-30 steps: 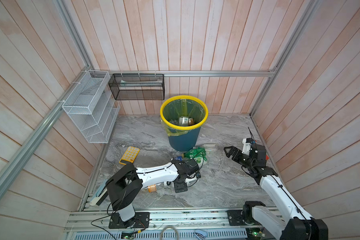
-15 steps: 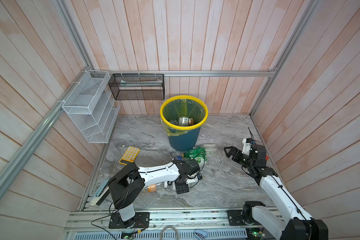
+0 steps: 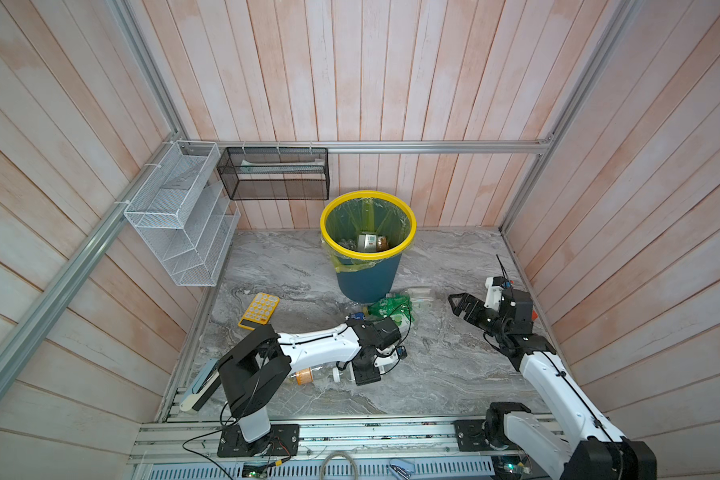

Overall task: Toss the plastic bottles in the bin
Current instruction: 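Lift the green-labeled bottle over the bin and release it with the left gripper, then withdraw the left gripper from the bin while the right gripper nears the tape dispenser, then lower the left gripper onto the orange-capped clear bottle and grasp it, then lift the orange-capped bottle over the bin and release it with the left gripper, then withdraw the left gripper and lower it onto the white-capped clear bottle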

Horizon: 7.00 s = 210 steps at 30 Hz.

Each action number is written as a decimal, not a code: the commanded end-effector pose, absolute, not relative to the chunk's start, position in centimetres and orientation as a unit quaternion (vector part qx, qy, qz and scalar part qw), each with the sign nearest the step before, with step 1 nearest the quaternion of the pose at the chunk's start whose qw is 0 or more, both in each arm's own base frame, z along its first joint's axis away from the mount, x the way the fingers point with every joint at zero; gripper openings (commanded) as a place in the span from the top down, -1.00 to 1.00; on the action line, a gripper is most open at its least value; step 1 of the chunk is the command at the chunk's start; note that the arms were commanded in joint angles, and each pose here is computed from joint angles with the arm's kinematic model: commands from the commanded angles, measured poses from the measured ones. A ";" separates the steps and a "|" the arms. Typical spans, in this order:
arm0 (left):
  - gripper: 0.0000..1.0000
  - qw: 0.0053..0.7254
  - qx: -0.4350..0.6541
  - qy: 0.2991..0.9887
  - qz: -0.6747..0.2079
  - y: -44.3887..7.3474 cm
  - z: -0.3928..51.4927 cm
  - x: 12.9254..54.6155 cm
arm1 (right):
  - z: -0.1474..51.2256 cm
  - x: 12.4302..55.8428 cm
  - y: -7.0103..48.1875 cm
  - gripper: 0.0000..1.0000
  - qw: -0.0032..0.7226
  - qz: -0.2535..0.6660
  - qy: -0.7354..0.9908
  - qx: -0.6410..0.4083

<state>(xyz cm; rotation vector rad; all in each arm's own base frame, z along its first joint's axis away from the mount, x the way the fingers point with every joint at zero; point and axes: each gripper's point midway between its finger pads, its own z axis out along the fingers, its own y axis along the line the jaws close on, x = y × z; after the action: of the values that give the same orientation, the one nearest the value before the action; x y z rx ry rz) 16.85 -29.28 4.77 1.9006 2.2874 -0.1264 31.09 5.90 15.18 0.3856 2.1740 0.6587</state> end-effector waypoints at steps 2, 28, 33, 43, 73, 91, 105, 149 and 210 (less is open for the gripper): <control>-0.10 0.224 0.594 0.761 -0.133 -32.8 13.6 18.0 | 15.1 30.8 5.4 -0.99 0.415 0.245 0.863 0.152; -0.62 0.622 0.170 0.733 -0.218 -28.7 45.7 42.4 | 19.6 30.1 6.0 -0.99 0.463 0.265 0.838 0.119; -1.00 0.644 0.139 0.720 -0.219 -27.5 47.5 41.9 | 20.0 29.6 5.3 -0.99 0.475 0.247 0.835 0.124; -1.00 0.697 0.129 0.684 -0.170 -23.9 48.7 36.6 | 18.6 30.1 6.0 -0.99 0.453 0.269 0.839 0.133; -0.99 0.405 -0.315 0.845 -0.148 -8.9 20.0 23.6 | 14.7 31.7 10.2 -0.99 0.396 0.287 0.863 0.129; -0.99 0.198 -0.552 0.795 -0.158 -9.9 11.6 14.2 | 11.8 31.6 9.7 -0.99 0.372 0.257 0.883 0.127; -0.82 0.199 -0.567 0.787 -0.140 -9.9 6.6 14.2 | 11.5 31.5 9.5 -0.99 0.369 0.249 0.887 0.124; -0.03 0.332 -0.465 0.800 -0.182 -9.7 14.6 19.5 | 12.4 31.5 7.7 -0.99 0.384 0.239 0.881 0.143; -0.99 0.434 0.127 0.888 -0.078 -17.1 22.4 28.3 | 12.9 29.6 12.1 -0.99 0.386 0.304 0.862 0.127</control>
<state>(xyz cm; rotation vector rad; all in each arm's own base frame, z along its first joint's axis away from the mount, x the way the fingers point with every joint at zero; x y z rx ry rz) 29.83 -18.45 27.29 0.2005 2.0443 -0.3545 29.59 12.85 12.75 0.3262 2.2219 0.8253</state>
